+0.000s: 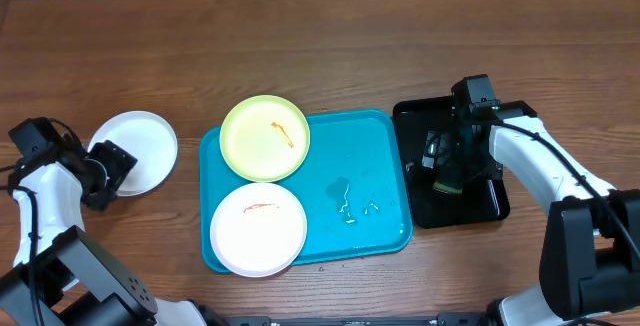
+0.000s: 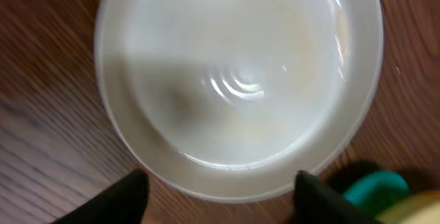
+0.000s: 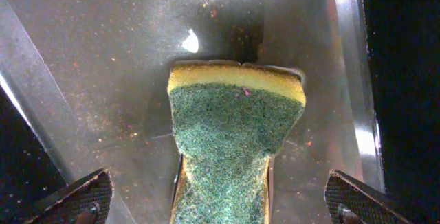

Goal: Clean dirty plates on tray and stack at the side
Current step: 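Release the plate and move the left gripper back toward the teal tray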

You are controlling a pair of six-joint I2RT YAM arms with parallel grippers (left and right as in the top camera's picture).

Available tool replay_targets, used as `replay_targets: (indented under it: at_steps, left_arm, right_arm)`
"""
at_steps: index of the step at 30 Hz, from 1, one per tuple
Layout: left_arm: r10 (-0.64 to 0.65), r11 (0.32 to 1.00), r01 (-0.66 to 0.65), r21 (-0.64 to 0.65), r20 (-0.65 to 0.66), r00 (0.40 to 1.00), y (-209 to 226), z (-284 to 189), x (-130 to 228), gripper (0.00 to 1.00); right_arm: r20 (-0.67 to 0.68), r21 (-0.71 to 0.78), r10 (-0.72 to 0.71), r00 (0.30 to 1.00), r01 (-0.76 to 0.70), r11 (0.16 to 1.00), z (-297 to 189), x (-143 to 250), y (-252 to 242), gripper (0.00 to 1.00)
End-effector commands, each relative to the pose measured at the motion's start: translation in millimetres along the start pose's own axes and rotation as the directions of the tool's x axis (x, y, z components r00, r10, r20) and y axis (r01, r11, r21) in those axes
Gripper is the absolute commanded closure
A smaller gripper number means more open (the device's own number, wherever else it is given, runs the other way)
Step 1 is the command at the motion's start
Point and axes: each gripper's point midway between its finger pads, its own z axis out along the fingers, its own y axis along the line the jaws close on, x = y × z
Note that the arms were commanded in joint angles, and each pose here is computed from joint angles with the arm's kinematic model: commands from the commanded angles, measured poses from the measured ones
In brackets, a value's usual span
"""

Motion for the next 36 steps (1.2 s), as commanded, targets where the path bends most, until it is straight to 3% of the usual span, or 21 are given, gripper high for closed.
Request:
replay_targets:
  at_steps: [1, 3, 7, 10, 13, 18, 36]
  left_arm:
    - [0.138, 0.981, -0.123, 0.151, -0.091, 0.986, -34, -6, 24, 0.45]
    - [0.212, 0.969, -0.192, 0.156, -0.128, 0.969, -39, -3, 40, 0.55]
    - [0.334, 0.940, -0.311, 0.139, -0.192, 0.923, -51, 5, 71, 0.60]
    - [0.435, 0.900, -0.429, 0.075, -0.208, 0.876, -60, 12, 86, 0.72]
    - [0.511, 0.850, -0.526, -0.029, -0.198, 0.837, -63, 17, 90, 0.71]
    - [0.584, 0.793, -0.604, -0.081, -0.183, 0.791, -74, 20, 95, 0.65]
    - [0.623, 0.755, -0.656, 0.007, -0.317, 0.715, -67, 57, 121, 0.67]
  right_arm:
    - [0.016, -0.007, -0.002, 1.000, 0.002, 1.000, -4, 0, 1, 0.00]
    - [0.017, -0.007, -0.002, 1.000, 0.002, 1.000, -4, -1, 1, 0.00]
    - [0.017, -0.007, -0.002, 1.000, 0.002, 1.000, -4, -1, 1, 0.00]
    - [0.017, -0.007, -0.002, 1.000, 0.002, 1.000, -4, -1, 1, 0.00]
    - [0.017, -0.007, -0.002, 1.000, 0.002, 1.000, -4, -1, 1, 0.00]
    - [0.017, -0.007, -0.002, 1.000, 0.002, 1.000, -4, -1, 1, 0.00]
    - [0.016, -0.007, -0.002, 1.000, 0.002, 1.000, -4, 0, 1, 0.00]
